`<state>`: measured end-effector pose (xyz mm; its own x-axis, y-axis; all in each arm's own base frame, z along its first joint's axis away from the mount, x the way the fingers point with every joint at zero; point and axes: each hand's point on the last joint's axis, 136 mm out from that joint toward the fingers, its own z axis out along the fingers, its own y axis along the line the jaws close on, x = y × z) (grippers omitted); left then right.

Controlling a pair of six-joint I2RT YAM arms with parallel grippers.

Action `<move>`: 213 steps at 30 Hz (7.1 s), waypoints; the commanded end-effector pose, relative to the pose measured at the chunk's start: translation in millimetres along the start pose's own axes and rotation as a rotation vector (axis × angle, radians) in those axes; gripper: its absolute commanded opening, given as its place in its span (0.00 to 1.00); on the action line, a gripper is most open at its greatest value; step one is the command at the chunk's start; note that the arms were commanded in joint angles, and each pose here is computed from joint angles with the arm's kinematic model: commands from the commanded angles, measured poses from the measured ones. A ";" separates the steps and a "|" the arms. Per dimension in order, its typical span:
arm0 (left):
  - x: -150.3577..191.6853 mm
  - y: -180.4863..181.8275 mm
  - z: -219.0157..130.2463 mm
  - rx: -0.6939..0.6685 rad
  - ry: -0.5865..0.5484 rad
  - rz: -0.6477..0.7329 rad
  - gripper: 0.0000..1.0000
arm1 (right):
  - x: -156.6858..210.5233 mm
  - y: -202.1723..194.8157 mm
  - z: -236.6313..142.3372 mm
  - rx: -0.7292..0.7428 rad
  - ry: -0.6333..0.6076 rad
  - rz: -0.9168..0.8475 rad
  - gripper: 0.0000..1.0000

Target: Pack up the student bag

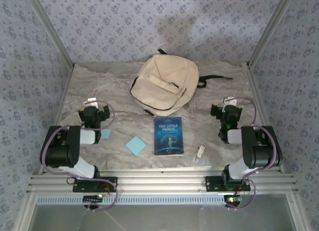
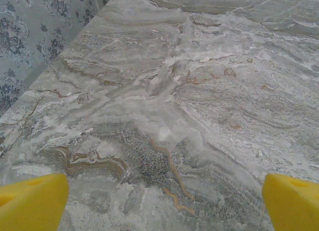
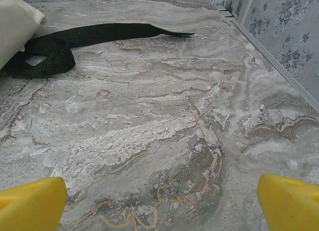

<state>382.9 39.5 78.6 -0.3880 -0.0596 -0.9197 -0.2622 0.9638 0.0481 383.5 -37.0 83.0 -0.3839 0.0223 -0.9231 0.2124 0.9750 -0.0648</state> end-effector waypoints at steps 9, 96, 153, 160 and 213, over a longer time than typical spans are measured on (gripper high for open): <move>-15.7 -8.4 2.3 0.072 -0.038 -0.010 1.00 | -3.3 0.0 0.7 -0.012 -0.013 -0.009 1.00; 37.3 -295.6 52.7 0.202 0.664 -0.592 0.95 | -36.6 321.9 -55.6 -0.878 0.561 0.119 0.00; 16.1 -346.6 -114.1 0.639 0.883 -0.625 0.64 | 7.8 279.8 17.4 -0.590 0.763 0.523 0.55; 10.0 -354.9 -108.2 0.656 0.863 -0.606 0.44 | 9.6 278.2 18.4 -0.582 0.766 0.519 0.53; -27.1 -214.6 -50.2 0.455 0.606 -0.552 0.00 | -16.9 205.8 60.8 -0.396 0.634 0.489 0.00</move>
<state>391.3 -185.5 98.4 -0.7740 -0.5297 -0.3470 -0.2433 0.7547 -0.6093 466.5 191.2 45.4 -0.8408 0.4188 -0.3430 0.1630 0.8001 0.5773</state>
